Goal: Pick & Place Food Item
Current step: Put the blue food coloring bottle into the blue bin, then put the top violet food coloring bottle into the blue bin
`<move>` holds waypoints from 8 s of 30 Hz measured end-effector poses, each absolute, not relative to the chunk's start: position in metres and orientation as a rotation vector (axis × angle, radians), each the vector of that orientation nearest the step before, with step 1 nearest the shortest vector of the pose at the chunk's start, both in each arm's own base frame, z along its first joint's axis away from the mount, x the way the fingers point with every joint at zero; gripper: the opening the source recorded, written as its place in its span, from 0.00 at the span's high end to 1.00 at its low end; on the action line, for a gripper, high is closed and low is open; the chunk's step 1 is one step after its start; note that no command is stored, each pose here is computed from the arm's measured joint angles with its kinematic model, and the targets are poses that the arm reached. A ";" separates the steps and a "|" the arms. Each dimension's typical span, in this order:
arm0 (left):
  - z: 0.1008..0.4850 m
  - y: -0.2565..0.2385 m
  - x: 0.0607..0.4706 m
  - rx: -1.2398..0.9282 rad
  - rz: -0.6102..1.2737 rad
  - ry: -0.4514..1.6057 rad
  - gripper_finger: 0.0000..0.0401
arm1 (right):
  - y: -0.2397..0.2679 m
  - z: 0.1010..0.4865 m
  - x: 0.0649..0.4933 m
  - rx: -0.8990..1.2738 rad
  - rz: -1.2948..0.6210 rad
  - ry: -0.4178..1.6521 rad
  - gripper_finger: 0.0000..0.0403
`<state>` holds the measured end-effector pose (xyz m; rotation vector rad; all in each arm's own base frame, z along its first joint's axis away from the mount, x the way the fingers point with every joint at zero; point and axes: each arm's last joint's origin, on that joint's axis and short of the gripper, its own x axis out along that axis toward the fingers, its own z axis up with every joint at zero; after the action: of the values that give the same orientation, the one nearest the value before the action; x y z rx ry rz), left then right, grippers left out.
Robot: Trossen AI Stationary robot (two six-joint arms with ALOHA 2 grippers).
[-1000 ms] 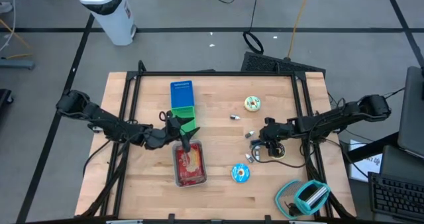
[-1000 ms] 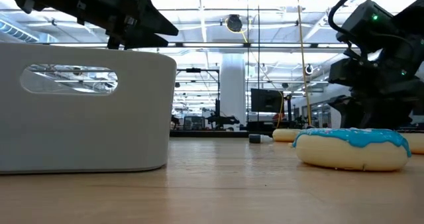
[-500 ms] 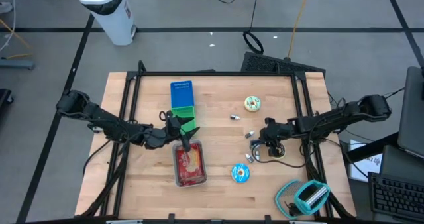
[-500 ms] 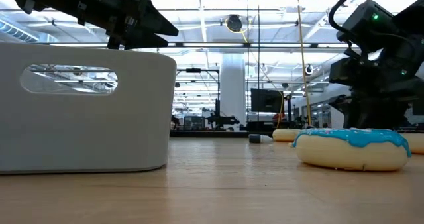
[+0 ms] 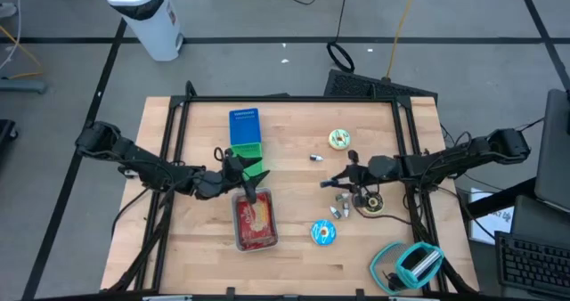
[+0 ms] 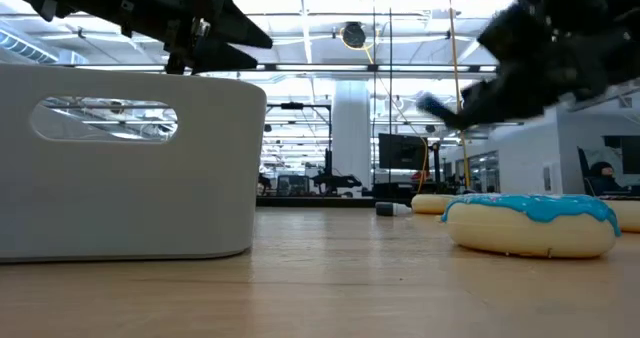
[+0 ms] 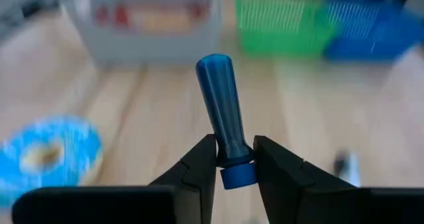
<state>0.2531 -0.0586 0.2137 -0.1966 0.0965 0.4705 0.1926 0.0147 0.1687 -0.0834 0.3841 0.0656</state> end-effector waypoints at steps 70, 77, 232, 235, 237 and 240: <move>0.214 -0.056 0.394 0.085 0.145 0.264 0.74 | 0.017 0.172 0.220 -0.130 0.067 0.122 0.79; 0.218 -0.053 0.393 0.087 0.158 0.261 0.78 | 0.017 0.172 0.220 -0.120 0.061 0.120 0.79; 0.197 0.038 0.215 -0.378 0.473 0.057 0.34 | -0.075 0.102 0.261 0.009 -0.293 0.733 0.48; 0.196 0.037 0.216 -0.377 0.468 0.062 0.34 | -0.075 0.100 0.261 0.030 -0.264 0.733 0.49; 0.196 0.037 0.216 -0.376 0.468 0.065 0.34 | -0.074 0.100 0.261 0.030 -0.261 0.735 0.51; 0.196 0.037 0.216 -0.376 0.468 0.067 0.34 | -0.074 0.100 0.261 0.031 -0.257 0.738 0.56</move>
<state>0.2156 0.0370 0.1959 -0.3759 0.0673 0.4683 0.2614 -0.0739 0.0998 0.0314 0.7380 -0.2567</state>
